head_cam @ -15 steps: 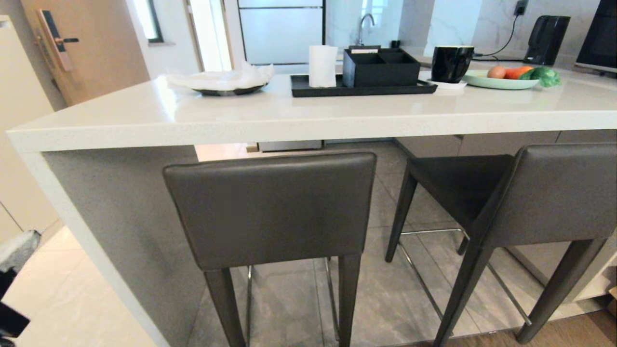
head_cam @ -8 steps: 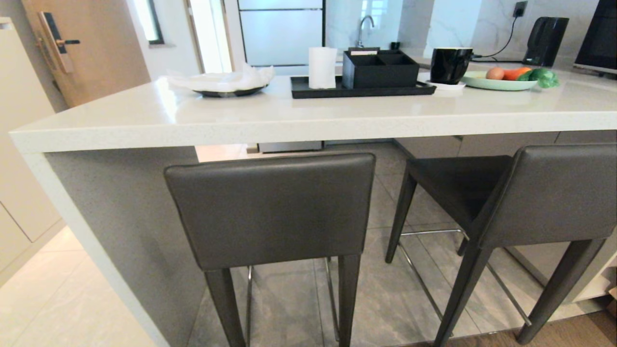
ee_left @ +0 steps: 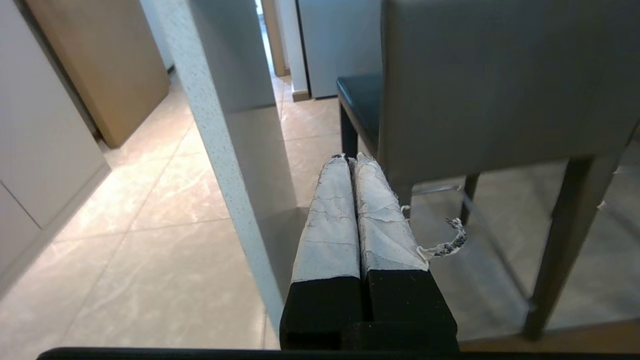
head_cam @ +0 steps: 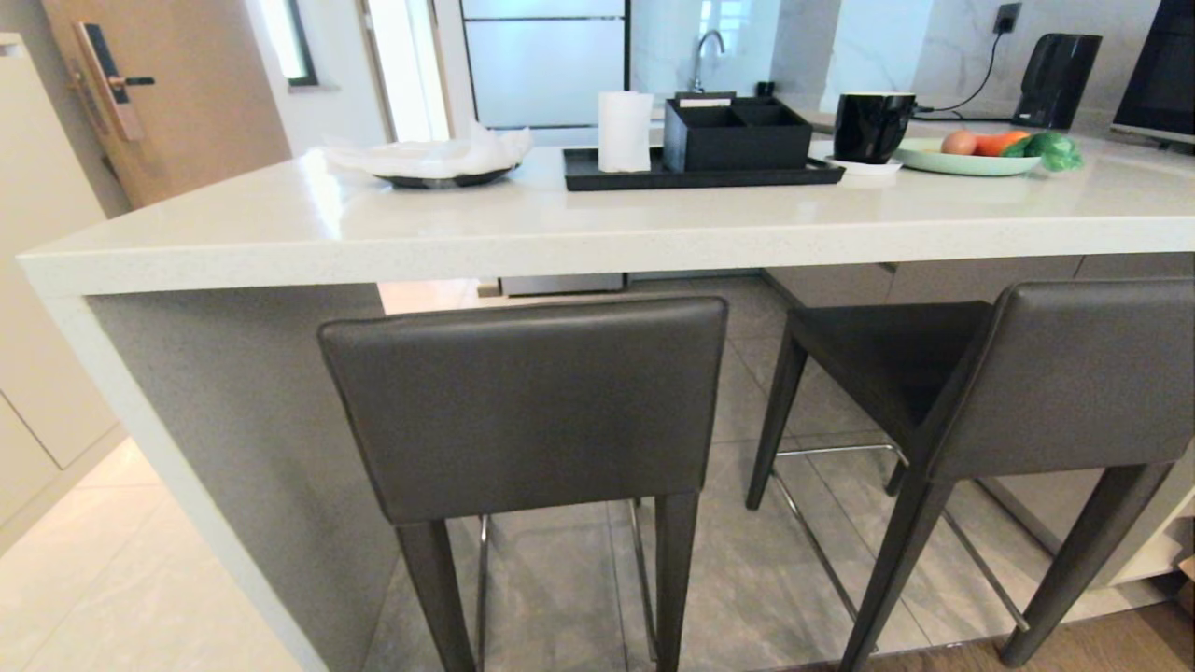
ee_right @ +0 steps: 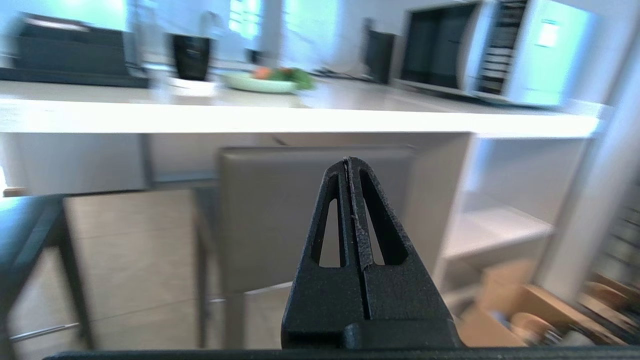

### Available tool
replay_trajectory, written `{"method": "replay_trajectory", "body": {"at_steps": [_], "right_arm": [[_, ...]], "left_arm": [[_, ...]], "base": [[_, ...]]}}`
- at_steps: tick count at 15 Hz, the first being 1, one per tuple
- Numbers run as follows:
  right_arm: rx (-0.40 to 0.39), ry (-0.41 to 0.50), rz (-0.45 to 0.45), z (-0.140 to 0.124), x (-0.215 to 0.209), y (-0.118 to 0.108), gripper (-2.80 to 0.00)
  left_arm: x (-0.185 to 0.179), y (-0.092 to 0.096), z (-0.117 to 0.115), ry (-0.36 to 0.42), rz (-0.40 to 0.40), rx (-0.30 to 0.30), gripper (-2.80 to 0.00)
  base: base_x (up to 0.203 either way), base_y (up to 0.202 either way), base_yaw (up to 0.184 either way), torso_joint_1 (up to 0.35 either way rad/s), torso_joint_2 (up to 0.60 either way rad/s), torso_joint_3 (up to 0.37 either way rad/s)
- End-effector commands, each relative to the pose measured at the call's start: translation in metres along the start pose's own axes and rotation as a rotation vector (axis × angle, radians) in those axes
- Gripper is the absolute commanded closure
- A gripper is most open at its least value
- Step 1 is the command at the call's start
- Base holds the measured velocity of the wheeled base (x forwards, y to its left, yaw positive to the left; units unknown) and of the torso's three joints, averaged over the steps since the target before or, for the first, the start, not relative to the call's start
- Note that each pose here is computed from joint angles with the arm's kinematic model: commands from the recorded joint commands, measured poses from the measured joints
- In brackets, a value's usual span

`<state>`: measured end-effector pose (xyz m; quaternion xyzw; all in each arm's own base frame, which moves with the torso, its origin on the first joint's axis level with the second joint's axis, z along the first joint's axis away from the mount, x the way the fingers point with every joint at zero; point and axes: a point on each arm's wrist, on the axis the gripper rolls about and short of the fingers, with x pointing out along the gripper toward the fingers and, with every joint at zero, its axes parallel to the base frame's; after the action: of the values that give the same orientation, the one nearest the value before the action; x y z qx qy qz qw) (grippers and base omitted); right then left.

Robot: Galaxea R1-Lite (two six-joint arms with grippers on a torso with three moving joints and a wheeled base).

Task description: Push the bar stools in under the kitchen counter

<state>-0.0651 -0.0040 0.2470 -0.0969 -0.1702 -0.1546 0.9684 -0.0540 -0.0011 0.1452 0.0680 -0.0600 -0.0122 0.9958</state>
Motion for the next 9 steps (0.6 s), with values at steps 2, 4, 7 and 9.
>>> {"method": "replay_trajectory", "body": {"at_steps": [2, 4, 7, 9], "right_arm": [[0.017, -0.027, 0.095, -0.009, -0.030, -0.006, 0.00], [0.001, 0.040, 0.119, -0.029, -0.052, -0.008, 0.00], [0.073, 0.202, 0.135, -0.061, -0.050, 0.001, 0.00], [0.088, 0.290, 0.158, -0.093, -0.039, 0.013, 0.00]], "left_arm": [[0.015, -0.005, -0.043, 0.057, 0.011, 0.019, 0.00], [0.023, -0.007, -0.067, 0.075, 0.029, 0.018, 0.00], [0.023, -0.008, -0.071, 0.107, 0.017, -0.026, 0.00], [0.023, -0.008, -0.073, 0.126, 0.006, -0.027, 0.00]], "base": [[0.000, 0.000, 0.000, 0.000, 0.00, 0.000], [0.000, 0.000, 0.000, 0.000, 0.00, 0.000], [0.000, 0.000, 0.000, 0.000, 0.00, 0.000], [0.000, 0.000, 0.000, 0.000, 0.00, 0.000]]}}
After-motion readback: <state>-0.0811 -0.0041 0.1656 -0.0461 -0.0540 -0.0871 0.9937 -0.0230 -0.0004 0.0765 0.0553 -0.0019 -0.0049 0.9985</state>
